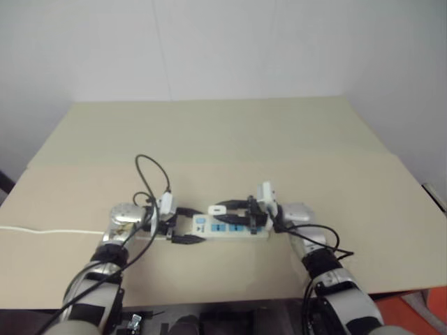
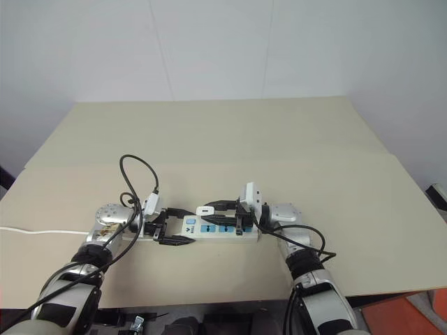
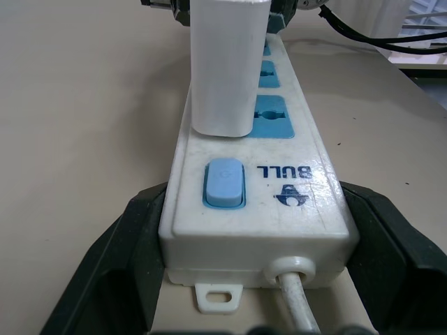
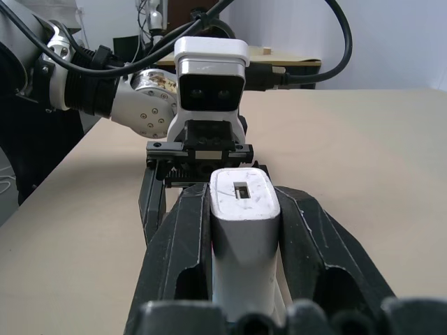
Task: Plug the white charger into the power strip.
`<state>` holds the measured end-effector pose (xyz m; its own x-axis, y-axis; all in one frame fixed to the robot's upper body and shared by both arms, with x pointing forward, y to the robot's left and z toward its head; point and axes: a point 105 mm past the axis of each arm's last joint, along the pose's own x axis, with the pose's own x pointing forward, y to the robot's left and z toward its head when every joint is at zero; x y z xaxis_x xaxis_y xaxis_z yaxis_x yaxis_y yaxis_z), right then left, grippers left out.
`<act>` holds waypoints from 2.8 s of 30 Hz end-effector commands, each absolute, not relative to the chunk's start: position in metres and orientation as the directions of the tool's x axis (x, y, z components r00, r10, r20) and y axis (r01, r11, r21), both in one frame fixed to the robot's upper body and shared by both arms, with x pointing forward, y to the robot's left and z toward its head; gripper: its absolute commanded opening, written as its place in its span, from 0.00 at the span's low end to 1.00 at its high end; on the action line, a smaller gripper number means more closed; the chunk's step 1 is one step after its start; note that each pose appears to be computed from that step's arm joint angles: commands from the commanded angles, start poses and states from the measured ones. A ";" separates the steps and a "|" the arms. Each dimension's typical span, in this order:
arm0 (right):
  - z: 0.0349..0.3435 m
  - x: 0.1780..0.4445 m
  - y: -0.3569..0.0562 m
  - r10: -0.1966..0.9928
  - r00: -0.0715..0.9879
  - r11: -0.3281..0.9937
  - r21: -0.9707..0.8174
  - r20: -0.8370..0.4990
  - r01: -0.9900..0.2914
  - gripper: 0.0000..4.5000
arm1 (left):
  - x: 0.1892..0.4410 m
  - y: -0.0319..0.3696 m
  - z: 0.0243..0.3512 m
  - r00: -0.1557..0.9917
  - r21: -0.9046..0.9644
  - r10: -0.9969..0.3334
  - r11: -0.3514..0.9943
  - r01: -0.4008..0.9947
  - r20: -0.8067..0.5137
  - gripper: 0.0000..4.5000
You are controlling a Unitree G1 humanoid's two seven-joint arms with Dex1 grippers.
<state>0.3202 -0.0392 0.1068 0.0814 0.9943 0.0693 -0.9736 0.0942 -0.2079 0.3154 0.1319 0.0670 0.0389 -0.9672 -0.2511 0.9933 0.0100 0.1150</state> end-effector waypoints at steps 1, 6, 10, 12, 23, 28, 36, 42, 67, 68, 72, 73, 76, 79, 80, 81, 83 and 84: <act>0.083 0.321 -0.040 0.994 0.106 0.104 -0.151 -0.007 -0.983 0.25 | 0.309 0.130 0.061 -0.001 0.098 -0.959 -0.030 0.995 -0.282 0.73; 0.073 0.322 -0.038 0.992 0.117 0.112 -0.111 -0.039 -0.988 0.25 | 0.308 0.130 0.061 -0.002 0.095 -0.959 -0.030 0.995 -0.282 0.73; 0.061 0.321 -0.039 0.989 0.113 0.105 -0.078 -0.097 -0.991 0.25 | 0.308 0.130 0.061 -0.001 0.095 -0.959 -0.029 0.995 -0.283 0.73; 0.058 0.321 -0.039 0.988 0.107 0.100 -0.062 -0.114 -0.993 0.25 | 0.308 0.130 0.061 0.000 0.096 -0.959 -0.028 0.995 -0.282 0.73; 0.049 0.320 -0.036 0.979 0.101 0.109 0.039 -0.177 -0.993 0.25 | 0.308 0.130 0.059 0.008 0.100 -0.958 -0.021 0.995 -0.285 0.73; 0.051 0.309 -0.037 0.988 0.069 0.059 -0.071 -0.137 -0.996 0.25 | 0.309 0.131 0.059 0.015 0.103 -0.958 -0.016 0.995 -0.285 0.73; 0.042 0.310 -0.039 0.982 0.079 0.079 -0.012 -0.174 -0.997 0.25 | 0.309 0.131 0.059 0.020 0.101 -0.958 -0.010 0.995 -0.286 0.73; 0.040 0.314 -0.039 0.975 0.087 0.095 0.030 -0.203 -0.995 0.25 | 0.310 0.132 0.059 0.024 0.102 -0.958 -0.006 0.995 -0.286 0.73; 0.061 0.314 -0.052 0.980 0.135 0.117 -0.125 -0.144 -0.985 1.00 | 0.310 0.129 0.055 0.039 0.102 -0.959 0.010 0.995 -0.281 0.73; 0.063 0.314 -0.052 0.980 0.139 0.120 -0.137 -0.140 -0.983 1.00 | 0.310 0.129 0.055 0.039 0.102 -0.959 0.011 0.995 -0.281 0.73; 0.087 0.321 -0.057 0.982 0.163 0.142 -0.199 -0.093 -0.970 1.00 | 0.312 0.130 0.056 0.059 0.101 -0.959 0.032 0.994 -0.278 0.73; 0.092 0.322 -0.059 0.982 0.167 0.147 -0.202 -0.088 -0.968 1.00 | 0.313 0.130 0.056 0.064 0.090 -0.960 0.041 0.995 -0.272 0.73; 0.105 0.321 -0.064 0.983 0.175 0.157 -0.234 -0.056 -0.960 1.00 | 0.317 0.128 0.065 0.083 0.082 -0.975 0.067 0.994 -0.207 0.89; 0.117 0.319 -0.070 0.980 0.195 0.180 -0.288 -0.027 -0.941 1.00 | 0.316 0.129 0.076 0.086 0.142 -0.984 0.064 0.988 -0.155 0.98; 0.122 0.318 -0.073 0.979 0.205 0.190 -0.305 -0.017 -0.933 1.00 | 0.314 0.132 0.080 0.083 0.153 -0.985 0.060 0.986 -0.149 0.98; 0.125 0.317 -0.074 0.977 0.212 0.198 -0.314 -0.011 -0.928 1.00 | 0.313 0.134 0.083 0.080 0.159 -0.986 0.057 0.986 -0.145 0.98; 0.134 0.314 -0.086 0.969 0.245 0.234 -0.329 0.007 -0.915 1.00 | 0.308 0.145 0.097 0.093 0.173 -0.989 0.071 0.982 -0.118 0.98; 0.140 0.312 -0.095 0.963 0.267 0.257 -0.337 0.017 -0.906 1.00 | 0.303 0.153 0.107 0.099 0.180 -0.990 0.080 0.980 -0.103 0.98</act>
<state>0.3154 -0.0783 0.1102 0.2201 0.9736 -0.0612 -0.9385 0.1942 -0.2856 0.3100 0.1339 0.0754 0.0706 -0.9836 -0.1661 0.9912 0.0505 0.1223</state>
